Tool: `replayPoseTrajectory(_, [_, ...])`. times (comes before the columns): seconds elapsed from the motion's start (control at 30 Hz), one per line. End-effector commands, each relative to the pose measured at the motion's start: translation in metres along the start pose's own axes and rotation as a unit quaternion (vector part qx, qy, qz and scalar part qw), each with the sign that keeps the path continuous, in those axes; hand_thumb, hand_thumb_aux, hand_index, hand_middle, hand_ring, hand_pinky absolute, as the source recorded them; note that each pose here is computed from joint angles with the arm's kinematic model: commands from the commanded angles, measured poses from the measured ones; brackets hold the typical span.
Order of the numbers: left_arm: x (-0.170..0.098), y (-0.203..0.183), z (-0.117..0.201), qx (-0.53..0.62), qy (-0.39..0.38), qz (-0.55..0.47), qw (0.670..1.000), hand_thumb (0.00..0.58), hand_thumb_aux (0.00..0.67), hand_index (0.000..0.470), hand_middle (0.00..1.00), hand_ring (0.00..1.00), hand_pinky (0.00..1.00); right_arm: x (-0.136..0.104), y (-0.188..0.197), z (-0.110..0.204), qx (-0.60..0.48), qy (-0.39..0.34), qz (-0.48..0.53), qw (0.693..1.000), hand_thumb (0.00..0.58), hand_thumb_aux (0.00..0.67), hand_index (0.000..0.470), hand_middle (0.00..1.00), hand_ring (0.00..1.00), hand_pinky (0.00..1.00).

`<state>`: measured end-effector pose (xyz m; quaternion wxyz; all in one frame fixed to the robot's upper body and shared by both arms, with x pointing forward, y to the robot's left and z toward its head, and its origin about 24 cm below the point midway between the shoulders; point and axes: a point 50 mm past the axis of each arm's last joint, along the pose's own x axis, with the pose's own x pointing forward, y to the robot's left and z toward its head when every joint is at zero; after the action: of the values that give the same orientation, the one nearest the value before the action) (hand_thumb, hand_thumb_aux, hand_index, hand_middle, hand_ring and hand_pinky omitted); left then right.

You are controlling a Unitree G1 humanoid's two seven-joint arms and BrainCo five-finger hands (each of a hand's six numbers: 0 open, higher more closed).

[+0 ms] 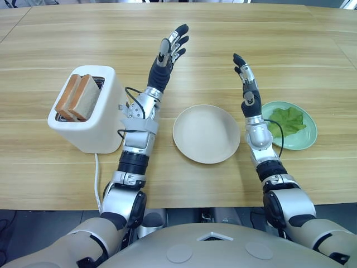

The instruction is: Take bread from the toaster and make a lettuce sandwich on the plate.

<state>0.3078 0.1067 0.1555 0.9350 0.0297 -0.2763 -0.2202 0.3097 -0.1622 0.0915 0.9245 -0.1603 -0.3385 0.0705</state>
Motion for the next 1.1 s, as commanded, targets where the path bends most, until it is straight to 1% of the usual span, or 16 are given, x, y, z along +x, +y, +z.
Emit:
replayPoseTrajectory(0.03, [-0.022, 0.007, 0.030, 0.012, -0.077, -0.060, 0.995, 0.000, 0.000, 0.000, 0.00, 0.00, 0.00, -0.002, -0.011, 0.002, -0.009, -0.001, -0.008, 1.000, 0.000, 0.000, 0.000, 0.00, 0.00, 0.00])
replayPoseTrajectory(0.13, [-0.052, 0.027, 0.061, -0.001, -0.134, -0.079, 0.988, 0.000, 0.000, 0.000, 0.00, 0.00, 0.00, -0.003, -0.014, 0.002, -0.013, 0.001, -0.011, 1.000, 0.000, 0.000, 0.000, 0.00, 0.00, 0.00])
replayPoseTrajectory(0.23, [-0.077, 0.060, 0.090, -0.003, -0.173, -0.043, 0.984, 0.000, 0.000, 0.000, 0.00, 0.00, 0.00, -0.003, -0.013, 0.003, -0.014, 0.000, -0.012, 1.000, 0.000, 0.000, 0.000, 0.00, 0.00, 0.00])
replayPoseTrajectory(0.27, [-0.083, 0.072, 0.096, 0.013, -0.173, -0.024, 0.985, 0.000, 0.000, 0.000, 0.00, 0.00, 0.00, -0.003, -0.013, 0.003, -0.014, 0.000, -0.012, 1.000, 0.000, 0.000, 0.000, 0.00, 0.00, 0.00])
replayPoseTrajectory(0.33, [-0.097, 0.096, 0.103, 0.084, -0.149, 0.015, 0.985, 0.000, 0.000, 0.000, 0.00, 0.00, 0.00, -0.003, -0.012, 0.004, -0.014, 0.000, -0.012, 1.000, 0.000, 0.000, 0.000, 0.00, 0.00, 0.00])
replayPoseTrajectory(0.43, [-0.115, 0.124, 0.107, 0.226, -0.087, 0.056, 0.969, 0.000, 0.000, 0.000, 0.00, 0.00, 0.00, -0.005, -0.013, 0.004, -0.016, 0.001, -0.013, 1.000, 0.000, 0.000, 0.000, 0.00, 0.00, 0.00])
replayPoseTrajectory(0.53, [-0.133, 0.147, 0.105, 0.347, -0.008, 0.077, 0.935, 0.000, 0.000, 0.000, 0.00, 0.00, 0.00, -0.007, -0.015, 0.004, -0.019, 0.004, -0.015, 1.000, 0.000, 0.000, 0.000, 0.00, 0.00, 0.00])
replayPoseTrajectory(0.63, [-0.145, 0.161, 0.099, 0.403, 0.043, 0.080, 0.911, 0.000, 0.000, 0.000, 0.00, 0.00, 0.00, -0.011, -0.021, 0.004, -0.027, 0.008, -0.019, 0.999, 0.000, 0.000, 0.000, 0.00, 0.00, 0.00])
replayPoseTrajectory(0.7, [-0.155, 0.170, 0.086, 0.459, 0.101, 0.074, 0.879, 0.000, 0.000, 0.000, 0.00, 0.00, 0.00, -0.014, -0.024, 0.004, -0.033, 0.010, -0.020, 0.999, 0.000, 0.000, 0.000, 0.00, 0.00, 0.00])
replayPoseTrajectory(0.8, [-0.169, 0.176, 0.066, 0.517, 0.176, 0.037, 0.837, 0.000, 0.000, 0.000, 0.00, 0.00, 0.00, -0.019, -0.030, 0.006, -0.041, 0.011, -0.026, 0.999, 0.000, 0.000, 0.000, 0.00, 0.00, 0.00])
replayPoseTrajectory(0.87, [-0.176, 0.180, 0.058, 0.551, 0.208, 0.020, 0.808, 0.000, 0.000, 0.000, 0.00, 0.00, 0.00, -0.021, -0.033, 0.006, -0.045, 0.016, -0.029, 0.998, 0.000, 0.000, 0.000, 0.00, 0.00, 0.00])
replayPoseTrajectory(0.93, [-0.181, 0.183, 0.052, 0.575, 0.224, 0.010, 0.787, 0.000, 0.000, 0.000, 0.00, 0.00, 0.00, -0.023, -0.035, 0.005, -0.049, 0.020, -0.030, 0.998, 0.000, 0.000, 0.000, 0.00, 0.00, 0.00])
replayPoseTrajectory(1.1, [-0.187, 0.185, 0.035, 0.605, 0.249, -0.014, 0.756, 0.000, 0.000, 0.000, 0.00, 0.00, 0.00, -0.025, -0.038, 0.004, -0.052, 0.025, -0.033, 0.998, 0.000, 0.000, 0.000, 0.00, 0.00, 0.00])
